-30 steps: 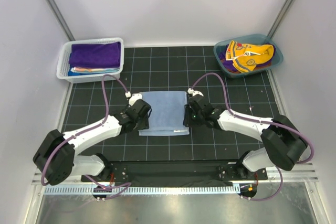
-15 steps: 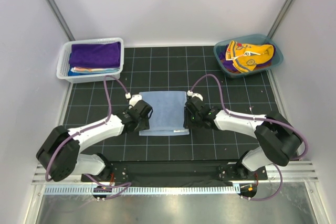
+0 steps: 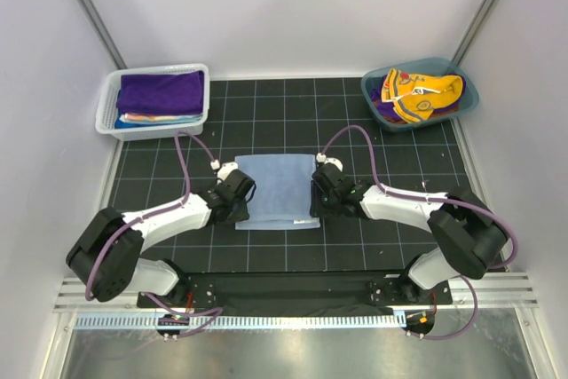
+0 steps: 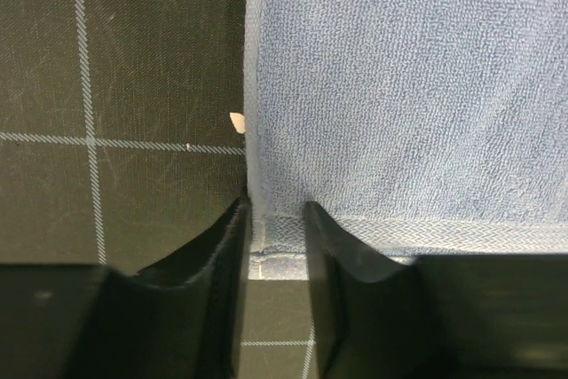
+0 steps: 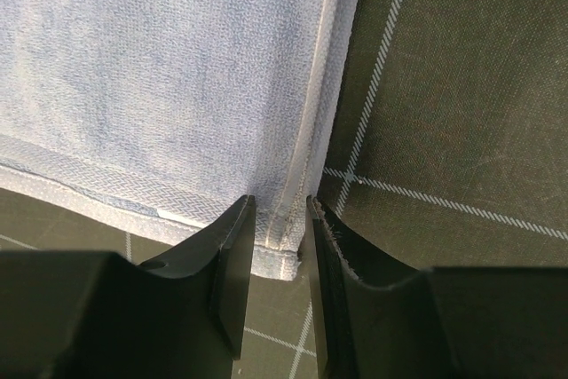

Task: Fold and stack the towels
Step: Fold the towel

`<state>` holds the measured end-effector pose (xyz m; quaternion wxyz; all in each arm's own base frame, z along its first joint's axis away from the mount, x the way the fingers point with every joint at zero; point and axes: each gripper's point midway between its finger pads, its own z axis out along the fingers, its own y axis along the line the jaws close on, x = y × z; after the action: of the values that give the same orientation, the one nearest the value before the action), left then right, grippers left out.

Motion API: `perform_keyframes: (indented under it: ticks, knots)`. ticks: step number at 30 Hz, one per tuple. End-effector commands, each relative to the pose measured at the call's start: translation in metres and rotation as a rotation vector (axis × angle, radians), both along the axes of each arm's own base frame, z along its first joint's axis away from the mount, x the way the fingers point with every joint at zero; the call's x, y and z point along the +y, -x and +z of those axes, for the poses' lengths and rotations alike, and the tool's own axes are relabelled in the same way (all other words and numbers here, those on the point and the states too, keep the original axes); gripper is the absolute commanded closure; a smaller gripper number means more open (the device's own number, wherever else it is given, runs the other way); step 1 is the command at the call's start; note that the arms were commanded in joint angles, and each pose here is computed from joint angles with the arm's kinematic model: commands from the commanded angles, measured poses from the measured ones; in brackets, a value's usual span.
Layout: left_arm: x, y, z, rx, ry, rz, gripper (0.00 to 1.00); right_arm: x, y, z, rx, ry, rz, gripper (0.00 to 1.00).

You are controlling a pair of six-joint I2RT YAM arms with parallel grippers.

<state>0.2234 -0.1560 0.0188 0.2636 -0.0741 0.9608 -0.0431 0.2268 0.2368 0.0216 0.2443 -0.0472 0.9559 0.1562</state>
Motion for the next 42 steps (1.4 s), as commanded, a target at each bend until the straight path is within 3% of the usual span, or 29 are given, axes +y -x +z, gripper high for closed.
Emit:
perform_keyframes:
  ticks: [1, 9, 19, 24, 31, 42]
  knots:
    - [-0.006, -0.008, 0.007, -0.041, 0.041, 0.005, 0.68, 0.009, -0.013, 0.017, -0.051, -0.024, -0.016, 0.63]
    - [-0.003, -0.01, 0.017, -0.062, 0.038, 0.002, 0.83, 0.011, -0.014, 0.02, -0.054, -0.033, -0.019, 0.63]
    - [-0.001, -0.011, 0.024, -0.071, 0.024, -0.009, 0.89, 0.012, -0.013, 0.018, -0.045, -0.032, -0.018, 0.65]
    - [0.0, -0.01, 0.026, -0.068, 0.013, -0.021, 0.83, 0.012, -0.014, 0.018, -0.046, -0.031, -0.023, 0.74]
    - [0.0, -0.01, 0.03, -0.076, 0.017, -0.028, 0.83, 0.014, -0.015, 0.02, -0.048, -0.034, -0.026, 0.85]
    - [-0.004, -0.014, 0.037, -0.09, 0.026, -0.038, 0.97, 0.014, -0.019, 0.031, -0.064, -0.032, -0.03, 0.93]
